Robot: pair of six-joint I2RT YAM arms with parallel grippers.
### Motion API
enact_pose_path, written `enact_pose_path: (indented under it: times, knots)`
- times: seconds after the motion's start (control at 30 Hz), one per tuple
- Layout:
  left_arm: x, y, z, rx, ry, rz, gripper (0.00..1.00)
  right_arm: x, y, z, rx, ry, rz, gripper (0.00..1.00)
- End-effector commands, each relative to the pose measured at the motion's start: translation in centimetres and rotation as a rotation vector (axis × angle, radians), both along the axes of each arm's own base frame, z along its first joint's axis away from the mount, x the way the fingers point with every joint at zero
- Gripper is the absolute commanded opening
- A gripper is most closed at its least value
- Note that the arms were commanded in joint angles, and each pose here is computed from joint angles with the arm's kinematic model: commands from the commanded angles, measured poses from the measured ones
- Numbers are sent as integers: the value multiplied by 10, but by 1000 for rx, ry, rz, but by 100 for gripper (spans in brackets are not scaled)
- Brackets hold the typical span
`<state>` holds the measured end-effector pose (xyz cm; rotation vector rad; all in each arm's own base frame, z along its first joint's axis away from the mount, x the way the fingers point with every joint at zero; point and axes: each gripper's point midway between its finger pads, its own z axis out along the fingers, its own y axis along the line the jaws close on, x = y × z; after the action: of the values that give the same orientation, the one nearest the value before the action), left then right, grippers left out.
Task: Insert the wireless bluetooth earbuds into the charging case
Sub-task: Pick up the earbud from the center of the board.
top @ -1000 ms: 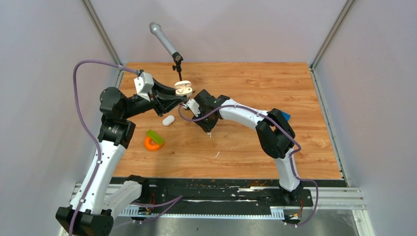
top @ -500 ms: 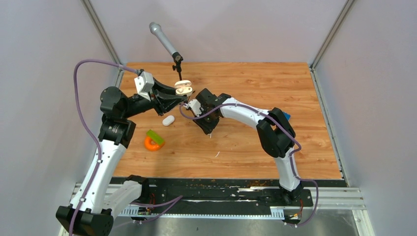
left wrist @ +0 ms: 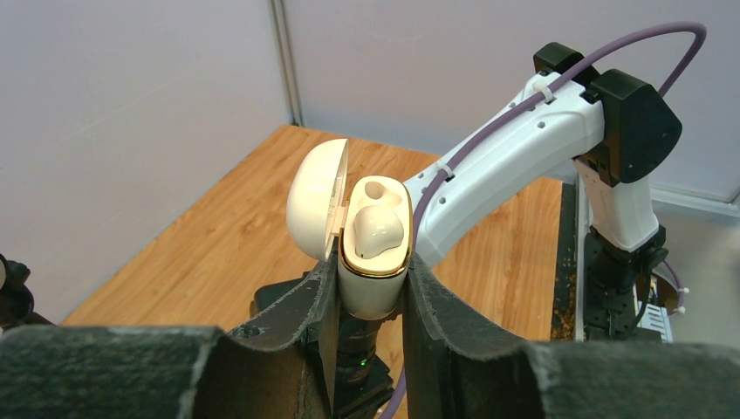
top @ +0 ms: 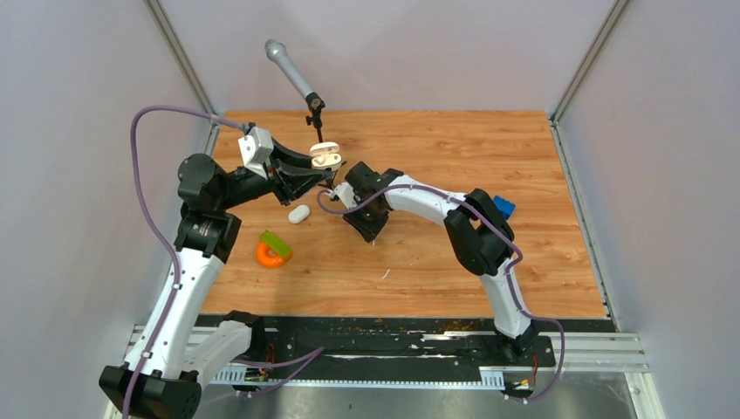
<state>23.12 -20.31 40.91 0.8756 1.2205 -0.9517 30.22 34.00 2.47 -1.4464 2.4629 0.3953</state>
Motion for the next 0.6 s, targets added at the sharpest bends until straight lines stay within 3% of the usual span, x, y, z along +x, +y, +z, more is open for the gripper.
enact_pose_path:
  times: [0.0, 0.3, 0.57]
  knots:
    - [-2, 2, 9, -14, -28, 11, 4, 7, 1, -2, -14, -18, -21, 31]
    - [-1, 2, 9, -15, -28, 10, 4, -5, -6, -12, -52, 4, -34, 24]
    - [-2, 2, 8, -15, -28, 9, 4, -12, -16, -17, -88, 15, -54, 27]
